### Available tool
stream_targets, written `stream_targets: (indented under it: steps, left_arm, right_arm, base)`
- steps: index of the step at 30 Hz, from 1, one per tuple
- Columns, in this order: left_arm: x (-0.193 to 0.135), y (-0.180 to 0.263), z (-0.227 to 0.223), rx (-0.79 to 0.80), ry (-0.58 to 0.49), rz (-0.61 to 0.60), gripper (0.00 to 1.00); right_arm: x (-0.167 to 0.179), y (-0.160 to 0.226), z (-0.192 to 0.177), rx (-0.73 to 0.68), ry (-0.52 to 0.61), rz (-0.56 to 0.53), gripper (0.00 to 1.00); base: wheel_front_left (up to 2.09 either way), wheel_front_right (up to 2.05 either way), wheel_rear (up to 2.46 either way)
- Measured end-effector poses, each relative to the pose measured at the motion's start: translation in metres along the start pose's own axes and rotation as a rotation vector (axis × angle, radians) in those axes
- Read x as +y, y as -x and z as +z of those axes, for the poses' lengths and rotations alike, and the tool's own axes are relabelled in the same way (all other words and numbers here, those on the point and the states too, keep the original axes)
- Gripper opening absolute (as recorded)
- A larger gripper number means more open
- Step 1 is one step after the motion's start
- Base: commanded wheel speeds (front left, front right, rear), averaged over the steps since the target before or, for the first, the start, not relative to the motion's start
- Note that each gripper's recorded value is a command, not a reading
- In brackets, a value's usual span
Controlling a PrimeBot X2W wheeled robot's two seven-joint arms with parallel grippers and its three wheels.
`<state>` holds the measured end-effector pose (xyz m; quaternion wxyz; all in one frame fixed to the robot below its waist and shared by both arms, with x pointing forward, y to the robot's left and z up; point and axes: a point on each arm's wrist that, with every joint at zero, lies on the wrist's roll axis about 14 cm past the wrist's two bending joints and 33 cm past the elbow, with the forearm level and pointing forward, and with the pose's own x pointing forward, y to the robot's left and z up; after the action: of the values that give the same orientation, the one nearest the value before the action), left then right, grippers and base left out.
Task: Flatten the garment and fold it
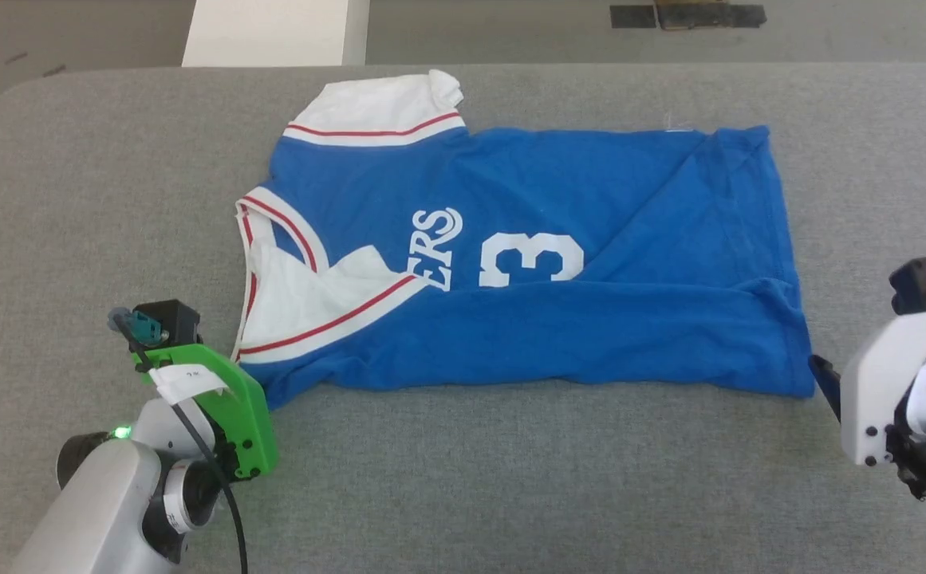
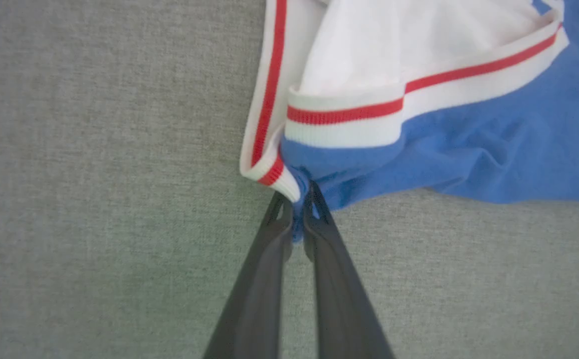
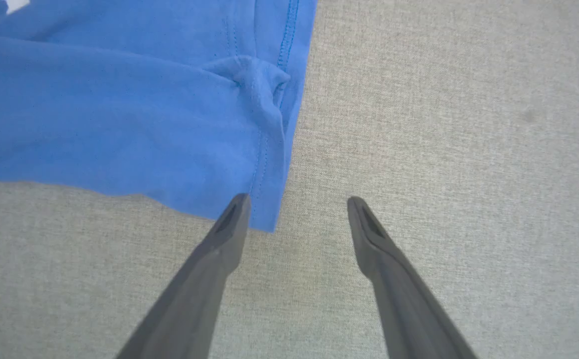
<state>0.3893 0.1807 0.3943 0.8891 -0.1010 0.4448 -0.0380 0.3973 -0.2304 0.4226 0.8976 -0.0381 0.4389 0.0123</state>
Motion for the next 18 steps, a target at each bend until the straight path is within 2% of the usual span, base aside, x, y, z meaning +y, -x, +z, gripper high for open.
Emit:
stream_targets:
  steps: [10,17,18]
  left_arm:
    - [0.001,-0.007,0.001,-0.002,0.008,-0.001,0.00]
    - [0.006,-0.010,-0.001,0.000,0.021,0.010,0.00]
    - [0.006,-0.010,-0.001,0.000,0.022,0.011,0.00]
  right_arm:
    - [0.023,-0.039,-0.026,0.208,0.126,0.028,1.00]
    - [0.033,-0.051,-0.030,0.253,0.204,0.058,1.00]
    - [0.033,-0.052,-0.030,0.257,0.208,0.060,0.91]
  base:
    - [0.00,0.00,0.00]
    - [0.00,0.00,0.00]
    - [0.00,0.00,0.00]
